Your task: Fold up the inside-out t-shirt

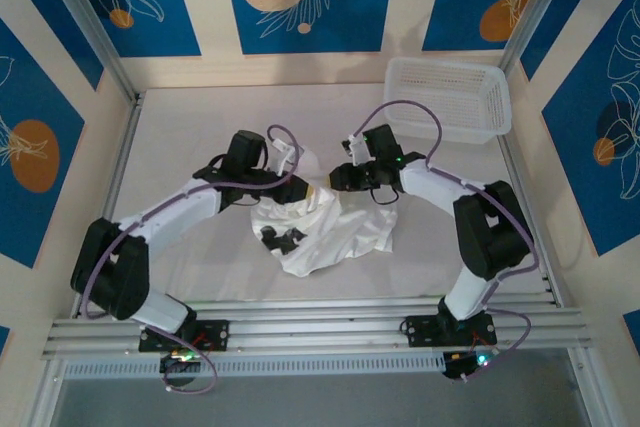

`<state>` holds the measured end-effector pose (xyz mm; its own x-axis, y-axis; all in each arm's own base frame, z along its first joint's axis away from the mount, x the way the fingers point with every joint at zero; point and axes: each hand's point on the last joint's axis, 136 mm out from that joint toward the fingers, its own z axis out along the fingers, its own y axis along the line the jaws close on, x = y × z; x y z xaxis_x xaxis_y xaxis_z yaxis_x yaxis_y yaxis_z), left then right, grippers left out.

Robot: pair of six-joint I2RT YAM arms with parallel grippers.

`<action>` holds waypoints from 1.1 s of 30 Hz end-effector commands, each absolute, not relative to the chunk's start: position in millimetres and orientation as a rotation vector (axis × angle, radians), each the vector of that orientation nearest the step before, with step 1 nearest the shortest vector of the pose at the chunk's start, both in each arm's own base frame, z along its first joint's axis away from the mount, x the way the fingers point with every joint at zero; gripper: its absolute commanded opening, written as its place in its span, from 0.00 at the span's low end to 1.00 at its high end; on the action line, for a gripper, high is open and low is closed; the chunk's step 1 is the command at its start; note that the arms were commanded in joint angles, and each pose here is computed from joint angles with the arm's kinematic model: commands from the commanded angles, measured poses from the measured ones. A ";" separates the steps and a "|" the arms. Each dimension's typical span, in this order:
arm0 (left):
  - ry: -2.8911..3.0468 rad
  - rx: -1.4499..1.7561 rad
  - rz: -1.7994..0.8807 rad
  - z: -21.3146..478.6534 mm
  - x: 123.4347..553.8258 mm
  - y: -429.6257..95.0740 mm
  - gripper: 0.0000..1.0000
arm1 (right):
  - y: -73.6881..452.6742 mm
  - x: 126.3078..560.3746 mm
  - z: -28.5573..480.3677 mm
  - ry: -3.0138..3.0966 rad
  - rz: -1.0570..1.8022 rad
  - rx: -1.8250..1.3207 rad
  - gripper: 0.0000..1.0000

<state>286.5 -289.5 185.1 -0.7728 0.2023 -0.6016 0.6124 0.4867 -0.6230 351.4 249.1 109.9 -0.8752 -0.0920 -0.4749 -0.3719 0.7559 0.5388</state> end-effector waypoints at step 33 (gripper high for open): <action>2.514 0.352 -0.917 147.9 335.9 -237.3 0.06 | 293.2 264.4 268.9 2.130 1.543 -0.139 0.00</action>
